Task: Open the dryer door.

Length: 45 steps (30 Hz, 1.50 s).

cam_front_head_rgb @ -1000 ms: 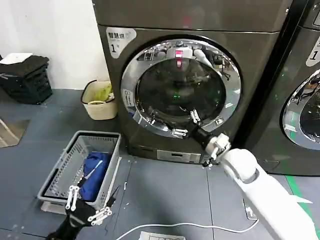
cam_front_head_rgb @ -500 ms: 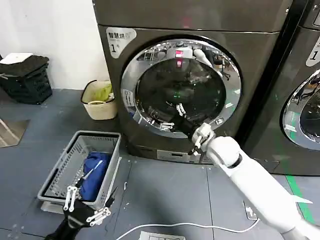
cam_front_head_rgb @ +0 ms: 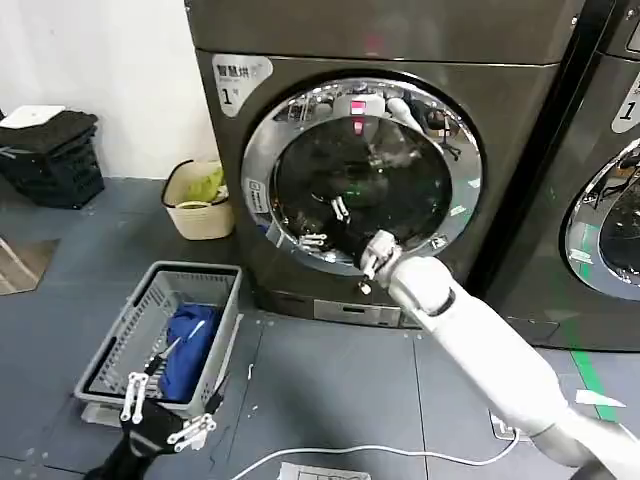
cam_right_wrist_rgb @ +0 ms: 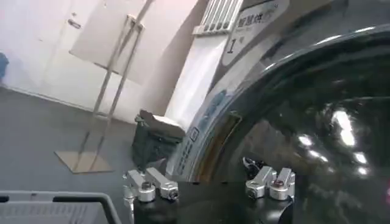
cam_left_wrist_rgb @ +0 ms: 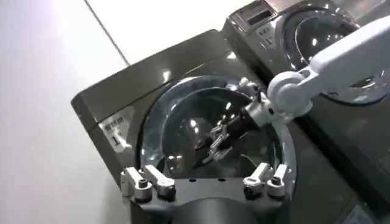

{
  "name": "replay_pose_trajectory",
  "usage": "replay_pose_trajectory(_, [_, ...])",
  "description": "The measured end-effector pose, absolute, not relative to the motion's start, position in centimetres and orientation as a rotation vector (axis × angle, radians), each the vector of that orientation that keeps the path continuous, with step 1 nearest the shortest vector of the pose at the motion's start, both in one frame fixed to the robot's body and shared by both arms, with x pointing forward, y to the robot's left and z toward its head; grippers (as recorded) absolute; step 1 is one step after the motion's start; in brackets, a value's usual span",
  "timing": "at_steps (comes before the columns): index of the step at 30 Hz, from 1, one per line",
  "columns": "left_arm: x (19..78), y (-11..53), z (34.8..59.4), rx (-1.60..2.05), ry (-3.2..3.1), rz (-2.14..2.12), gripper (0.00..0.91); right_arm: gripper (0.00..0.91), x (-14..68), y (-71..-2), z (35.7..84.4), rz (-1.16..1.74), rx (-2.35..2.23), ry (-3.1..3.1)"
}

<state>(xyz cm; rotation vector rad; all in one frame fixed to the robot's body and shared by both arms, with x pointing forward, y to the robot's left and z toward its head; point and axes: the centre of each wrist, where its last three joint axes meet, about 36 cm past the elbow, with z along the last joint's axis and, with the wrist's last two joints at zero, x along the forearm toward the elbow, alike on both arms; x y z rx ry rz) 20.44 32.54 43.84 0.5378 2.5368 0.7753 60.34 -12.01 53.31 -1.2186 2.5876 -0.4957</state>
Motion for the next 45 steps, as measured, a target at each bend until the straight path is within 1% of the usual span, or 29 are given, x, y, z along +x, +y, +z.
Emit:
replay_pose_trajectory(15, [20.4,32.6,44.0,0.531,2.533,0.776,0.907,0.907,62.3,-9.0,53.7,-0.512,-1.235,2.573])
replay_pose_trajectory(35, [20.2,32.7,43.8,0.525,2.533,0.777,0.907,0.907,65.4,-6.7,53.6,-0.545,-1.248,2.579])
replay_pose_trajectory(45, [20.0,32.7,43.8,0.523,2.533,0.776,0.907,0.907,66.6,-6.0,53.5,-0.564,-1.324,2.551])
